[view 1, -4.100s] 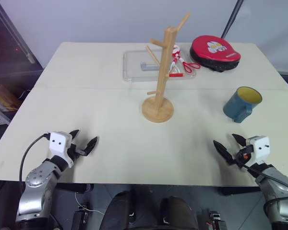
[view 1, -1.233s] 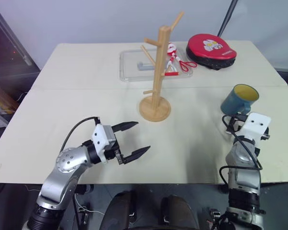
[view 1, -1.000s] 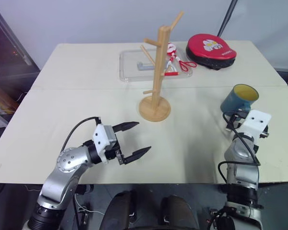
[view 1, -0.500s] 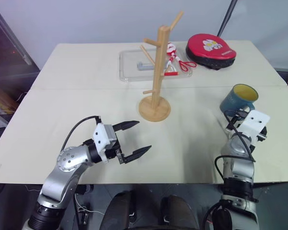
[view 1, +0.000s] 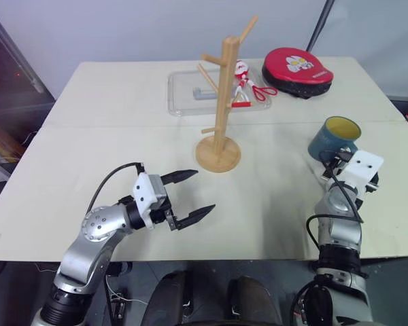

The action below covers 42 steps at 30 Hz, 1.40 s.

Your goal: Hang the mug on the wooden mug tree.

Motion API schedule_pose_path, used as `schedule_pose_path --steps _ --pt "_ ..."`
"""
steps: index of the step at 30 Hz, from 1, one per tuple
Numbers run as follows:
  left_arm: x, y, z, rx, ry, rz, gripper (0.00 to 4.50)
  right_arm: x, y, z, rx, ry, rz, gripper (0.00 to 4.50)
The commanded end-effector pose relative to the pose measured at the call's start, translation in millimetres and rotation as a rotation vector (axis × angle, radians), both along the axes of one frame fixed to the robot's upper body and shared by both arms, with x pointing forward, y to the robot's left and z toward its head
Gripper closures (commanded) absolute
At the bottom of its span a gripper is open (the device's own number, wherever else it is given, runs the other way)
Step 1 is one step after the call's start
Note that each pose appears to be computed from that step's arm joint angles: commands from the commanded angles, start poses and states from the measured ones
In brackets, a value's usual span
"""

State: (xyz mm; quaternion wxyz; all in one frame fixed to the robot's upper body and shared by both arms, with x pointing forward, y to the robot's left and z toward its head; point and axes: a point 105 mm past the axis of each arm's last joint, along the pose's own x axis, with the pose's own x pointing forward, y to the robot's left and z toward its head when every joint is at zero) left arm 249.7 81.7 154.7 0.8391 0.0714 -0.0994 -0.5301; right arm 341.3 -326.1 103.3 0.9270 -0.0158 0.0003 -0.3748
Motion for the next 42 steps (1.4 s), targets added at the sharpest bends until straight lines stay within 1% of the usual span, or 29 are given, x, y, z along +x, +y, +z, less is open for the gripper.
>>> schedule_pose_path --steps 1,4,6,14,16,17,19,21,24,25,27,28,31,35,42 --pt "-4.1 -2.7 13.3 -0.028 -0.045 -0.019 0.0 4.4 -3.2 18.0 -0.018 -0.07 0.007 1.8" --pt "-3.9 -2.2 13.2 -0.027 -0.045 -0.017 0.0 6.1 -2.5 19.0 -0.016 -0.08 0.02 3.51" --pt "-3.9 -1.8 13.3 -0.026 -0.045 -0.015 0.0 7.5 -1.1 20.7 -0.02 -0.09 0.036 4.44" --pt "-3.3 -0.6 13.6 -0.024 -0.047 -0.01 0.0 10.4 6.3 30.3 -0.035 -0.125 0.09 4.44" --pt "-1.4 3.2 13.9 -0.023 -0.049 0.005 0.0 13.3 21.4 48.6 -0.127 -0.146 0.229 4.44" --pt "0.8 6.4 14.3 -0.024 -0.05 0.02 0.0 14.3 33.6 58.6 -0.193 -0.153 0.327 4.44" --pt "4.2 11.8 15.3 -0.025 -0.053 0.04 0.0 12.3 55.8 71.0 -0.299 -0.157 0.5 4.44" --pt "7.9 17.8 16.5 -0.022 -0.056 0.059 0.0 4.1 73.4 83.5 -0.376 -0.171 0.663 4.44" --pt "13.0 25.5 19.3 -0.023 -0.062 0.078 0.0 -7.8 96.4 100.2 -0.447 -0.191 0.874 4.44" --pt "14.8 28.0 20.9 -0.024 -0.064 0.082 0.0 -13.1 108.4 106.6 -0.477 -0.197 0.97 4.44" --pt "18.0 32.8 25.8 -0.039 -0.067 0.085 0.0 -23.7 130.4 113.6 -0.528 -0.182 1.148 4.44" --pt "19.5 35.0 28.7 -0.048 -0.067 0.085 0.0 -27.4 137.7 116.3 -0.549 -0.172 1.207 4.44" --pt "22.8 40.0 35.7 -0.062 -0.072 0.082 0.0 -29.9 147.8 126.0 -0.566 -0.164 1.285 4.44" --pt "24.5 49.1 57.1 -0.116 -0.075 0.061 0.0 -24.0 167.1 143.8 -0.614 -0.141 1.392 4.44" --pt "21.9 53.9 68.1 -0.124 -0.072 0.046 0.0 -6.1 179.5 160.1 -0.668 -0.112 1.433 4.44"
